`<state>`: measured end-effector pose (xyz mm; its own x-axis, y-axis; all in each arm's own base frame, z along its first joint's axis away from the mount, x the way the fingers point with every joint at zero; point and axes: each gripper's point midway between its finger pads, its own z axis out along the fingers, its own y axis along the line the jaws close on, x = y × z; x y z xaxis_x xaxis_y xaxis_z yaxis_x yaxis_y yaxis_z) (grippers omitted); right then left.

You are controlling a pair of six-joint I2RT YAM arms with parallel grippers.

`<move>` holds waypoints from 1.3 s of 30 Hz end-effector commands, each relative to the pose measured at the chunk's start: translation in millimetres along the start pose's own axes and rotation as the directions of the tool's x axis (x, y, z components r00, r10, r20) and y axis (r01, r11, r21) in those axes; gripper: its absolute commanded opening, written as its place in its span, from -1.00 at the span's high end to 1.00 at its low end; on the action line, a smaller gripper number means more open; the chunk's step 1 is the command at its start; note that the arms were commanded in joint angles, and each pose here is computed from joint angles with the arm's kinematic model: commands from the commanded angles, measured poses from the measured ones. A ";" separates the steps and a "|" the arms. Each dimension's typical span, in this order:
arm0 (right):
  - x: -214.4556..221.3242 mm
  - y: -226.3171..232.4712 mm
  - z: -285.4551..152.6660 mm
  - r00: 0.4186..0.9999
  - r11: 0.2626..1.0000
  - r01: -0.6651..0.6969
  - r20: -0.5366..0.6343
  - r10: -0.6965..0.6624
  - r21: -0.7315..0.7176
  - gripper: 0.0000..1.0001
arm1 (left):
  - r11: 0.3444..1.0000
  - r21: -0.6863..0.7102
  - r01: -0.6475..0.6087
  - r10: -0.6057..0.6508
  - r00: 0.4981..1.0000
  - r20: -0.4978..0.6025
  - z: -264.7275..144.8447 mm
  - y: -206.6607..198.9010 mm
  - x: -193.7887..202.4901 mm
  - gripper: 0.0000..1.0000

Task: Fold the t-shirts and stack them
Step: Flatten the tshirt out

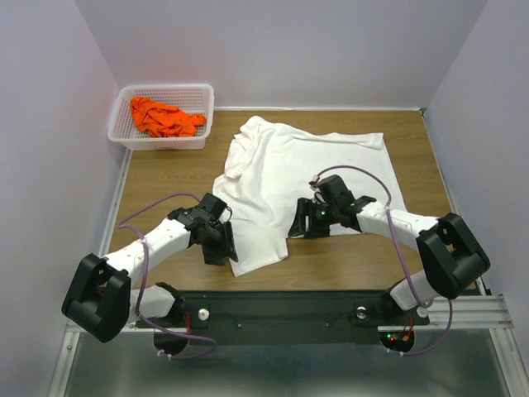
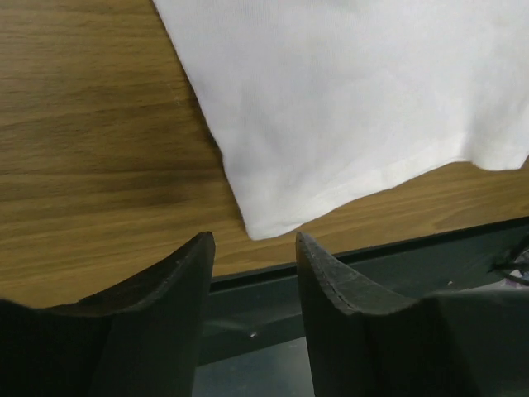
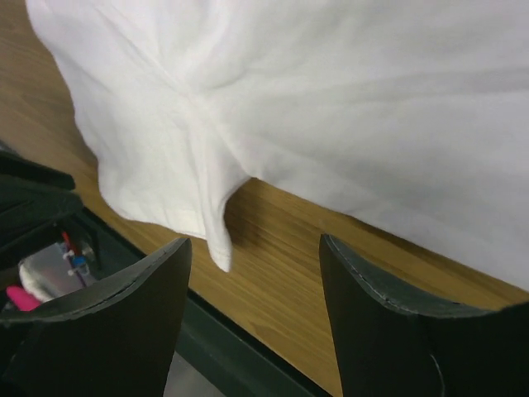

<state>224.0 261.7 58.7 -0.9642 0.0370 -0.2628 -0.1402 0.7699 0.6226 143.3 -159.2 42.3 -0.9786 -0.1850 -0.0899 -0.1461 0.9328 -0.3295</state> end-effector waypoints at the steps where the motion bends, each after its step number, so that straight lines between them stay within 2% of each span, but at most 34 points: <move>1: -34.9 -32.1 -34.5 0.989 0.981 -0.009 0.145 -0.020 0.194 -0.39 | 0.999 0.010 -0.044 0.044 0.999 0.022 -15.5 -4.0 -2.4 -0.27; 4: -54.8 -72.8 -66.8 0.965 0.945 -0.122 0.259 0.041 0.304 -0.39 | 0.994 -0.028 -0.107 0.109 0.989 0.100 -26.0 -9.6 -27.0 -0.36; 5: -56.2 -87.6 -76.3 0.956 0.929 -0.163 0.286 0.065 0.333 -0.38 | 0.991 -0.011 -0.132 0.132 0.978 0.162 -38.5 -25.3 -46.6 -0.37; 7: -66.6 -141.6 -115.7 0.901 0.845 -0.329 0.409 0.147 0.421 -0.37 | 0.978 -0.035 -0.206 0.208 0.943 0.258 -47.8 -49.8 -90.9 -0.38; 9: -65.9 -167.2 -137.8 0.865 0.789 -0.410 0.471 0.176 0.457 -0.35 | 0.970 -0.037 -0.239 0.240 0.933 0.269 -36.0 -63.0 -110.0 -0.38; 12: -66.7 -201.0 -166.9 0.790 0.707 -0.539 0.566 0.235 0.457 -0.29 | 0.948 0.004 -0.318 0.303 0.908 0.290 -29.3 -88.2 -130.4 -0.37; 13: -66.4 -209.3 -173.7 0.768 0.684 -0.571 0.591 0.248 0.455 -0.28 | 0.943 0.000 -0.332 0.318 0.906 0.279 -15.9 -91.8 -138.0 -0.36; 16: -55.2 -242.5 -193.8 0.670 0.578 -0.700 0.665 0.329 0.419 -0.18 | 0.924 -0.002 -0.382 0.368 0.888 0.275 2.5 -104.5 -156.1 -0.33; 19: -44.2 -257.3 -198.9 0.612 0.517 -0.762 0.695 0.378 0.390 -0.03 | 0.913 -0.025 -0.406 0.393 0.866 0.310 9.7 -111.8 -176.9 -0.30; 23: -30.0 -269.7 -203.9 0.571 0.446 -0.803 0.727 0.382 0.396 0.13 | 0.911 -0.049 -0.409 0.395 0.834 0.385 1.7 -113.2 -206.3 -0.27; 29: -21.2 -280.7 -197.0 0.564 0.406 -0.817 0.717 0.410 0.410 0.15 | 0.931 -0.098 -0.351 0.356 0.816 0.456 -0.9 -93.2 -229.6 -0.28; 33: -32.2 -281.3 -190.3 0.545 0.433 -0.823 0.725 0.421 0.367 0.15 | 0.928 -0.142 -0.344 0.368 0.789 0.491 -1.1 -86.3 -236.5 -0.28; 39: -39.5 -283.1 -179.6 0.549 0.458 -0.819 0.707 0.446 0.347 0.15 | 0.923 -0.147 -0.356 0.380 0.776 0.503 3.4 -84.1 -237.2 -0.29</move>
<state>246.8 -70.3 24.6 -0.4623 0.8033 -0.3756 0.8087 0.5557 0.1930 379.0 -194.9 64.6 -0.8057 0.0525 -0.5900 0.1706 0.9744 -0.1461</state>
